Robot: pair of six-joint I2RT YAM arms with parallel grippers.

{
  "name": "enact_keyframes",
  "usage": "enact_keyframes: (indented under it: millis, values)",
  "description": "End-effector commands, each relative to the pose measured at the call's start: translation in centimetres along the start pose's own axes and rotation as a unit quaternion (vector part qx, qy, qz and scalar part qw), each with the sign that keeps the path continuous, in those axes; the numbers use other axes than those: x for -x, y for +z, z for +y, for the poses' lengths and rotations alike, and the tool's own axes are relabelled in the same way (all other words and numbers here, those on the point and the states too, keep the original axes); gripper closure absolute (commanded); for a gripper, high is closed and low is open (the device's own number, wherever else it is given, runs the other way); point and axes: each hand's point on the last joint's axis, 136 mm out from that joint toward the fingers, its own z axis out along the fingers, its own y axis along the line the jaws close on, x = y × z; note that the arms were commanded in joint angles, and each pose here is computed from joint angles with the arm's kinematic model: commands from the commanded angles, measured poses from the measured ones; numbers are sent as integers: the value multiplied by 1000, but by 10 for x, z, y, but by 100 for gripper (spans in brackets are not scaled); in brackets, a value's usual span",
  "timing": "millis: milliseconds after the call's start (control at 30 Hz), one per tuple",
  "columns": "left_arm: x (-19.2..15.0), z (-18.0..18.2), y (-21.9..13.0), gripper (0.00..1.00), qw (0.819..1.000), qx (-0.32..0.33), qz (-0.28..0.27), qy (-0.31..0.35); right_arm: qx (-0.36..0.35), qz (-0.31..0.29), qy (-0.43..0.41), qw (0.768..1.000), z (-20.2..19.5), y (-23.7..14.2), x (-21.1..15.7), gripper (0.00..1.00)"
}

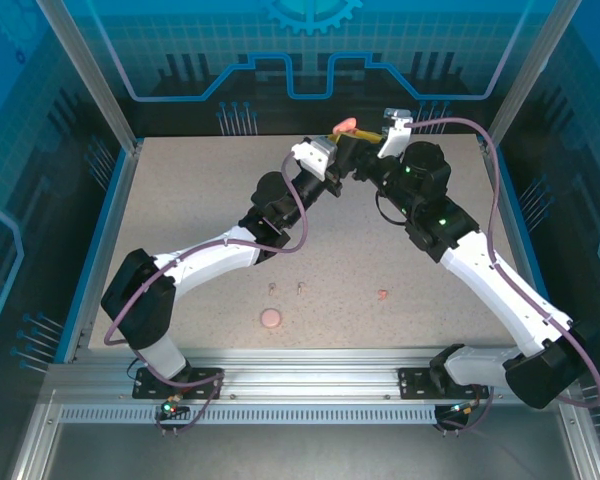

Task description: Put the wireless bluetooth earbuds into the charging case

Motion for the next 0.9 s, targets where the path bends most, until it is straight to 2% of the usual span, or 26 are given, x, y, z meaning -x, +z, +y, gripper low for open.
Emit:
enact_keyframes:
  millis: [0, 200, 533, 867]
  values:
    - [33, -3, 0, 100, 998, 2, -54, -21, -29, 23, 17, 999, -12, 4, -9, 46]
    - [29, -4, -2, 100, 999, 1, -48, -26, -29, 18, 46, 998, -17, 5, -1, 37]
    - [22, -6, -3, 100, 999, -1, -40, -33, -12, 18, 88, 996, -19, 8, 3, 30]
    - [17, -6, -4, 100, 999, -1, -34, -32, 31, 11, 110, 993, -3, 2, 23, 20]
